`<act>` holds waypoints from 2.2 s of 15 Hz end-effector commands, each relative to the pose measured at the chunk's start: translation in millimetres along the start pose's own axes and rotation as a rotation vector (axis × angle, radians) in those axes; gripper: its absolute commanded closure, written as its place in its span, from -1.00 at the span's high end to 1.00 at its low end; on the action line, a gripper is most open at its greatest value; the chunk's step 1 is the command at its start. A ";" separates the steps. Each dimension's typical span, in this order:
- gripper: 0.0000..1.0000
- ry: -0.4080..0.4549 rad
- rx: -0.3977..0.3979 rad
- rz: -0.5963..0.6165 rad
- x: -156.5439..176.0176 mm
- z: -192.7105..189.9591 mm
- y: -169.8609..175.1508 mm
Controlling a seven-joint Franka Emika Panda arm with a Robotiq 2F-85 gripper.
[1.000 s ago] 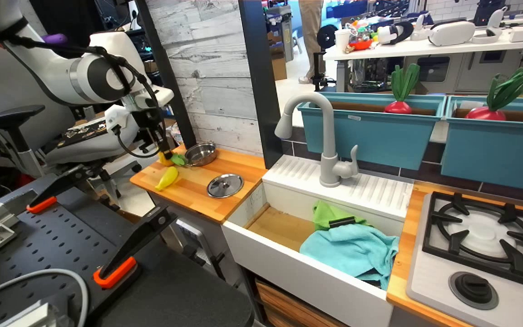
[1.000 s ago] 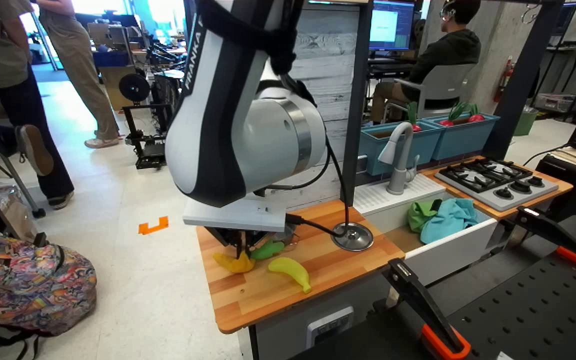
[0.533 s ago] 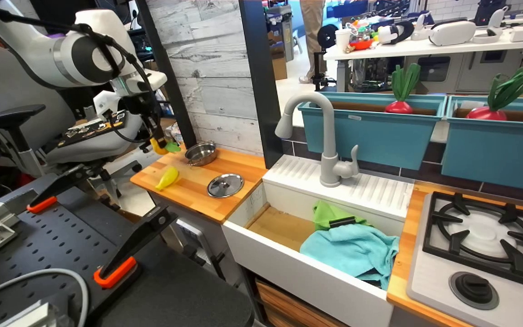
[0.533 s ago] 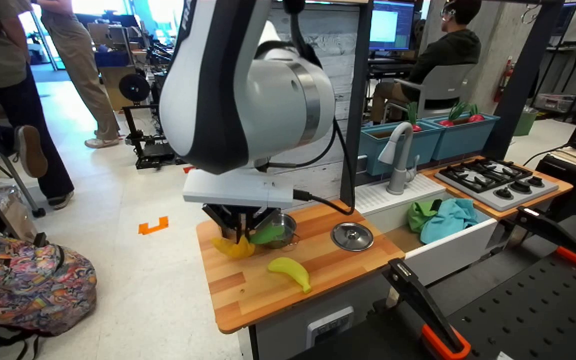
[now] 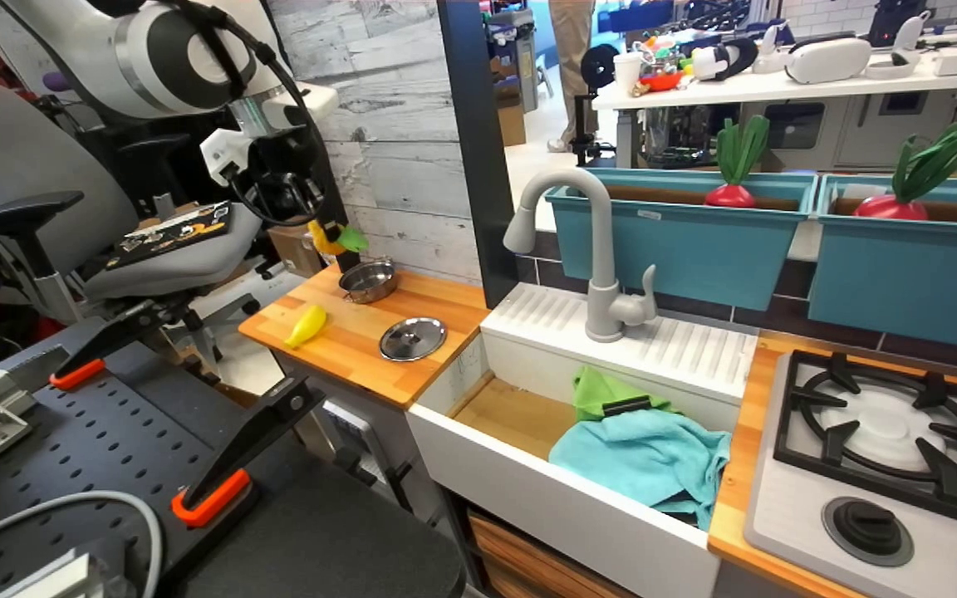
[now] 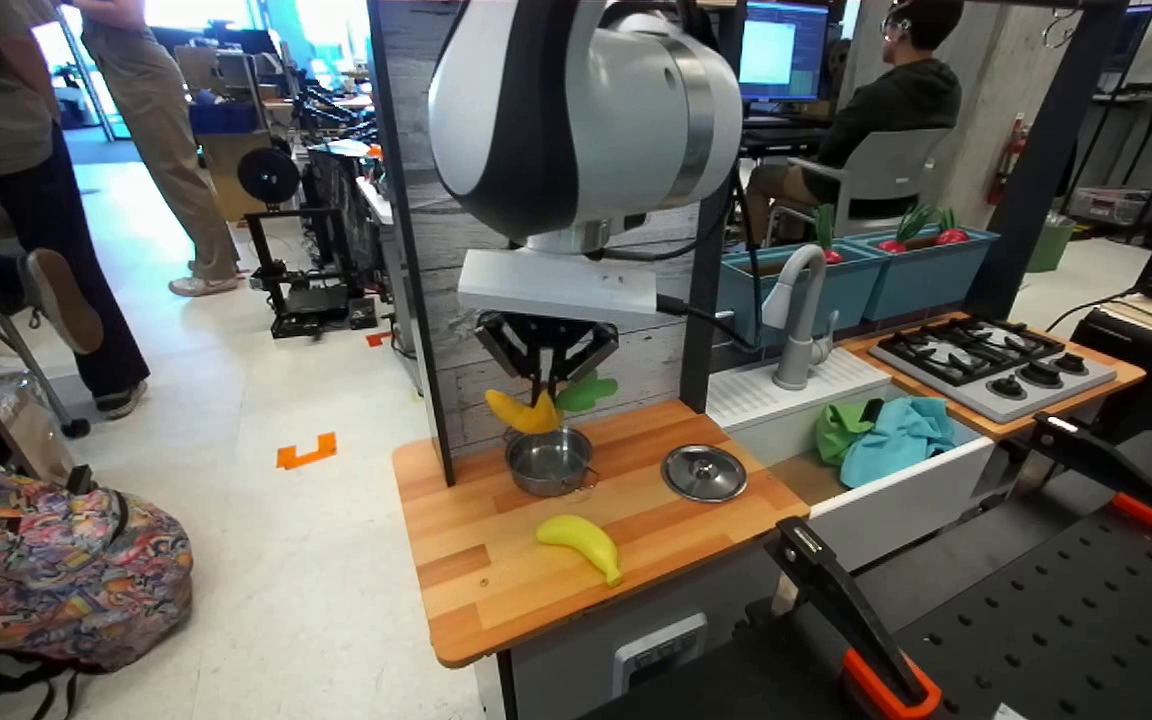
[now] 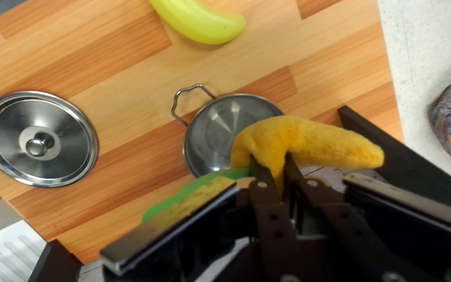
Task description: Pick up the carrot plush toy and put it in the pot
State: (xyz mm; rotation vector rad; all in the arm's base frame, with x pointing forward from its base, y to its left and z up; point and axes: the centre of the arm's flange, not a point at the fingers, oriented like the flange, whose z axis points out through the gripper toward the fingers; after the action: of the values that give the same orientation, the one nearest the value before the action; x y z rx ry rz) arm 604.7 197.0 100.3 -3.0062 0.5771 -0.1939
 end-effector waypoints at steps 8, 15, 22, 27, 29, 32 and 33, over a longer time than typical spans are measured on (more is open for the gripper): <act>-0.95 -0.012 -0.039 0.054 31.0 23.8 34.6; -0.95 -0.040 -0.066 0.053 39.3 47.0 24.1; -0.95 -0.066 -0.087 0.040 44.3 59.9 11.2; 0.13 -0.070 -0.088 0.033 43.3 62.4 5.0; 0.43 -0.070 -0.086 0.032 43.5 61.2 4.3; 0.86 -0.064 -0.075 0.028 41.7 54.0 3.0; 0.99 -0.060 -0.070 0.024 39.0 49.0 2.4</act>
State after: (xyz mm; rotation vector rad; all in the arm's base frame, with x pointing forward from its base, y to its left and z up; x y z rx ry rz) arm 644.2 175.8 47.7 -3.0587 0.6337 -0.0787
